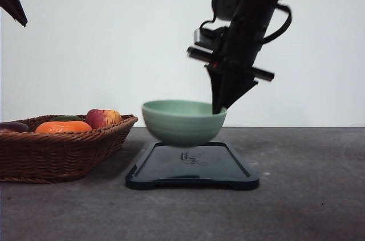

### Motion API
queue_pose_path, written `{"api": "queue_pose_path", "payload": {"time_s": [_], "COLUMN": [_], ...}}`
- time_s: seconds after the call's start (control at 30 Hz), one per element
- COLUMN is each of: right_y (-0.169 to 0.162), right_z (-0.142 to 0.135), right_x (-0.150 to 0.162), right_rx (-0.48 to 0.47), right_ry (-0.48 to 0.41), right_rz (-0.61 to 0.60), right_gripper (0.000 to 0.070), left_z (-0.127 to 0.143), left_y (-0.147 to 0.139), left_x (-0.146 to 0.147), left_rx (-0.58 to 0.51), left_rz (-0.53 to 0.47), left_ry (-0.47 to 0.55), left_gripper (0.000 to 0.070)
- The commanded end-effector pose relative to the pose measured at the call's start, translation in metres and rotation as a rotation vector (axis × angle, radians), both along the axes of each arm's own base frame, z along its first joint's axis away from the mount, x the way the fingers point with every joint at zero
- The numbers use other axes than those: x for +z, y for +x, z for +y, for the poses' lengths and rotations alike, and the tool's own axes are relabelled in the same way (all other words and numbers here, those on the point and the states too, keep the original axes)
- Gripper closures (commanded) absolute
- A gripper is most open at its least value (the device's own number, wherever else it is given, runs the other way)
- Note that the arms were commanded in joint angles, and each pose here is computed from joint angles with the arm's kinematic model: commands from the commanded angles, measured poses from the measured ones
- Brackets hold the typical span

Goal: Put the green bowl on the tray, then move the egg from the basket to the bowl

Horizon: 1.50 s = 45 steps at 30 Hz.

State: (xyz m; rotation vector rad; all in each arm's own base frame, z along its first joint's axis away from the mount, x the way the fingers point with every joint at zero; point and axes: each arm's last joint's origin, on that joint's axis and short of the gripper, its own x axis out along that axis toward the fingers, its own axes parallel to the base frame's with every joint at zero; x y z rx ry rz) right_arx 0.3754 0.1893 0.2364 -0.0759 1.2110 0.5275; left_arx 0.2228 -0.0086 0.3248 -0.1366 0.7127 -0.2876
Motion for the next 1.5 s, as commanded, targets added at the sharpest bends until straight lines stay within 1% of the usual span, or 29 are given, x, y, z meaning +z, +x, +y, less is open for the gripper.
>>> {"api": "queue_pose_path", "payload": {"time_s": [0.0,0.17,0.23,0.37,0.4,0.43,0.53,0.63,0.73,0.8,0.87,1.0,1.2,1.33,1.47], "right_y": [0.005,0.007,0.008,0.007,0.007,0.007,0.005,0.001,-0.002,-0.006,-0.012,-0.036,-0.09,-0.127,-0.159], "right_z": [0.006,0.009,0.009,0.009,0.008,0.008,0.007,0.005,0.003,0.001,-0.002,-0.014,-0.042,-0.061,-0.078], "right_x": [-0.008,-0.024,-0.028,-0.026,-0.024,-0.021,-0.01,0.002,0.009,0.013,0.015,0.009,-0.01,-0.021,-0.03], "right_rx": [-0.009,-0.008,-0.007,-0.004,-0.004,-0.004,0.002,0.008,-0.007,-0.012,-0.014,-0.02,-0.027,-0.032,-0.065], "right_ry": [-0.011,-0.046,-0.054,-0.053,-0.052,-0.052,-0.043,-0.058,-0.085,-0.075,-0.051,0.005,0.065,0.095,0.085], "right_rz": [0.008,0.05,0.064,0.065,0.064,0.064,0.037,-0.003,-0.038,-0.072,-0.119,-0.226,-0.342,-0.403,-0.475], "right_gripper": [0.07,0.07,0.0684,0.056,0.0542,0.054,0.0539,0.0537,0.0497,0.0471,0.0471,0.0472,0.0472,0.0473,0.0473], "left_z": [-0.001,-0.001,-0.001,-0.001,-0.001,-0.001,-0.001,-0.001,-0.001,-0.001,-0.001,-0.001,-0.001,-0.001,-0.004], "left_y": [0.002,0.002,0.002,0.002,0.002,0.002,0.002,0.002,0.002,0.002,0.002,0.002,0.002,0.002,0.002], "left_x": [0.006,0.006,0.006,0.006,0.006,0.006,0.006,0.006,0.006,0.006,0.006,0.006,0.006,0.006,0.006], "left_rx": [-0.01,-0.01,-0.01,-0.01,-0.01,-0.01,-0.01,-0.01,-0.01,-0.01,-0.01,-0.01,-0.01,-0.007,-0.005], "left_rz": [-0.023,-0.022,-0.022,-0.022,-0.022,-0.022,-0.022,-0.022,-0.022,-0.022,-0.022,-0.022,-0.023,-0.021,-0.014], "left_ry": [0.003,0.003,0.003,0.003,0.003,0.003,0.003,0.003,0.003,0.003,0.003,0.003,0.003,-0.002,-0.019], "left_gripper": [0.0316,0.0316,0.0316,0.0316,0.0316,0.0316,0.0316,0.0316,0.0316,0.0316,0.0316,0.0316,0.0316,0.0315,0.0314]}}
